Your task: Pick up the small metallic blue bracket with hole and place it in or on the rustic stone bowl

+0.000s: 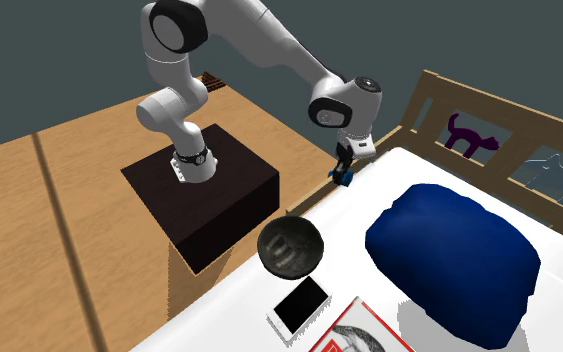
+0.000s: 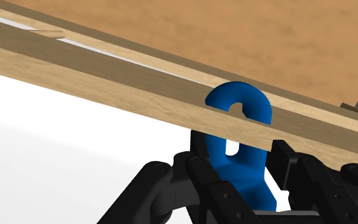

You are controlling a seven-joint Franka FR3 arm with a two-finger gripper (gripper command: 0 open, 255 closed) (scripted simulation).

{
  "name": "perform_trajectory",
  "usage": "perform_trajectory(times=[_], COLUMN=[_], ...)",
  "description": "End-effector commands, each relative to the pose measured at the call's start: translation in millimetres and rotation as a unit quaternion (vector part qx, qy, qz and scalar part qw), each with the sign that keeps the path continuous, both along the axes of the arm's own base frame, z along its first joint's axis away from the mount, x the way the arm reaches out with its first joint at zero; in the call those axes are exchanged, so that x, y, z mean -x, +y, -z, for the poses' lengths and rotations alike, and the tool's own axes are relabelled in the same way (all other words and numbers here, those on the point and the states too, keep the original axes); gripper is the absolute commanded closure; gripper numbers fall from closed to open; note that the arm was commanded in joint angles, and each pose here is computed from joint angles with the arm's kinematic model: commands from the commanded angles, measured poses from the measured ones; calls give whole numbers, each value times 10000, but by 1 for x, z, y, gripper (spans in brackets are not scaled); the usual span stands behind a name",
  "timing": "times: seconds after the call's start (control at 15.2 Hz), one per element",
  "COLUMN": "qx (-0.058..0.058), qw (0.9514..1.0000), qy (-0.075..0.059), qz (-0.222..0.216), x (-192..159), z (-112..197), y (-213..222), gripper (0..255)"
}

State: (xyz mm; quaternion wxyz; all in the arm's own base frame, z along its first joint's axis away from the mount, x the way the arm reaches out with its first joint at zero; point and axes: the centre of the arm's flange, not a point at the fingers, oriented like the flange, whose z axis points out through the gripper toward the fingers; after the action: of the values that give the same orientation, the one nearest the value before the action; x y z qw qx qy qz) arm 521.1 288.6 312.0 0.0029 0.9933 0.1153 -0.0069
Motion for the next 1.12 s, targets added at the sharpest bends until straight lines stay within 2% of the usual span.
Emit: perform_trajectory(times=[0.0, 1.06], qx=[1, 1], qw=[10000, 10000], qy=[1, 1], qz=[0, 0], x=[-1, -1], z=[-11, -95], y=[-1, -1], gripper=[255, 255])
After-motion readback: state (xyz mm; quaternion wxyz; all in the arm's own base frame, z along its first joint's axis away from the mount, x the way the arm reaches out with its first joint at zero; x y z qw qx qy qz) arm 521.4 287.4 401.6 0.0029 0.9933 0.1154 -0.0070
